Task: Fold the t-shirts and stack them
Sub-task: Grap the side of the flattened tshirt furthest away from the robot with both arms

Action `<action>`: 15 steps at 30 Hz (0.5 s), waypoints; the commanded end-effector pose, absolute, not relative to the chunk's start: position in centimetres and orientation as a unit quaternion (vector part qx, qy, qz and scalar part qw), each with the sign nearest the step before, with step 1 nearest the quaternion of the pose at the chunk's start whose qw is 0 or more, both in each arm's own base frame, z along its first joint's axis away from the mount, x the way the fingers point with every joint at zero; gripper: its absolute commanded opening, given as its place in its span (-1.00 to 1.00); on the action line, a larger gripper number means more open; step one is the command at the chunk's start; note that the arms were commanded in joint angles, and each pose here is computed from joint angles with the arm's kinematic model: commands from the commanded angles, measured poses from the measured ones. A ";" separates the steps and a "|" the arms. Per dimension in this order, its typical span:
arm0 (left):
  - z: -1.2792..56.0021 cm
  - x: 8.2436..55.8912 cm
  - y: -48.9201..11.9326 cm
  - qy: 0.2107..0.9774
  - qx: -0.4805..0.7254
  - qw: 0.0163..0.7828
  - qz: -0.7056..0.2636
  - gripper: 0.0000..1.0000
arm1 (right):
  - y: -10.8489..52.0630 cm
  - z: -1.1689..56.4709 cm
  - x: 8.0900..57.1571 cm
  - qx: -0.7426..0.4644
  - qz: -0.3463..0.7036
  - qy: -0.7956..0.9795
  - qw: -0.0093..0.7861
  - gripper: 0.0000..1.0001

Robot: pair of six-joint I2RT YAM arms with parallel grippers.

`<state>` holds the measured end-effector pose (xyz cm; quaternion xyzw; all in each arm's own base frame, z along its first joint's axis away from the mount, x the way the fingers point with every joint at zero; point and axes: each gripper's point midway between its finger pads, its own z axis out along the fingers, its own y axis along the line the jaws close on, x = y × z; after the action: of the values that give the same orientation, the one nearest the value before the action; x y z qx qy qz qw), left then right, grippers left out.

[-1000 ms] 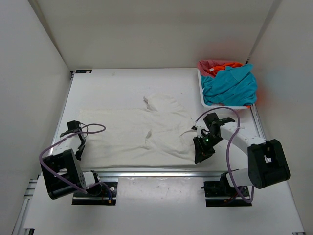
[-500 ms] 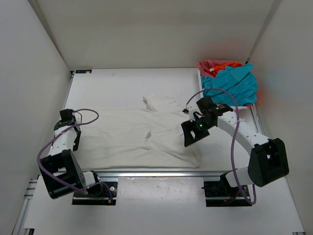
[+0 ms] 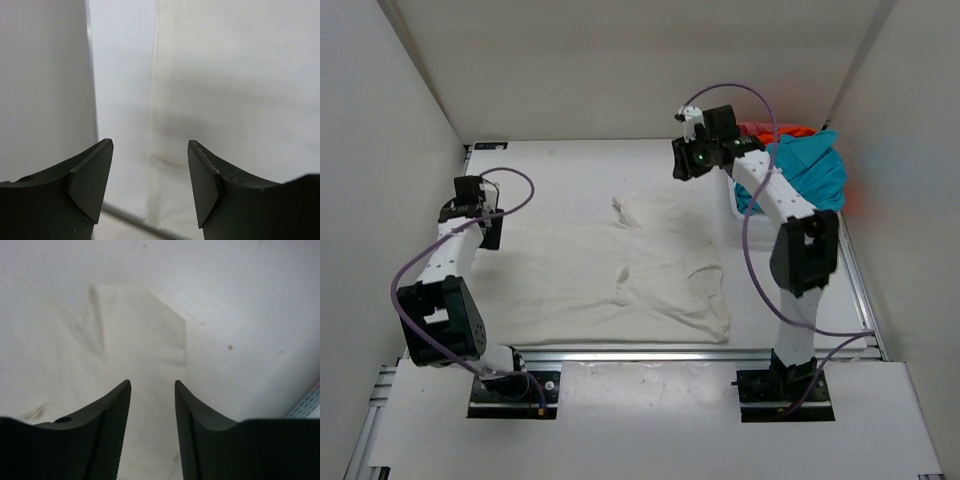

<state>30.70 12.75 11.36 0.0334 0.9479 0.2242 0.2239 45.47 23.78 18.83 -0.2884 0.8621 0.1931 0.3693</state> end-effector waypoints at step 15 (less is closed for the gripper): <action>9.4 44.2 11.0 0.947 -0.044 0.286 0.138 0.47 | 29.0 9.8 55.3 -0.239 0.245 0.888 0.306 0.15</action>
<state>42.24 9.70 6.62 -0.0084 0.9605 0.1312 0.2455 56.99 26.99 7.85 -0.2270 0.8966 0.2159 0.3129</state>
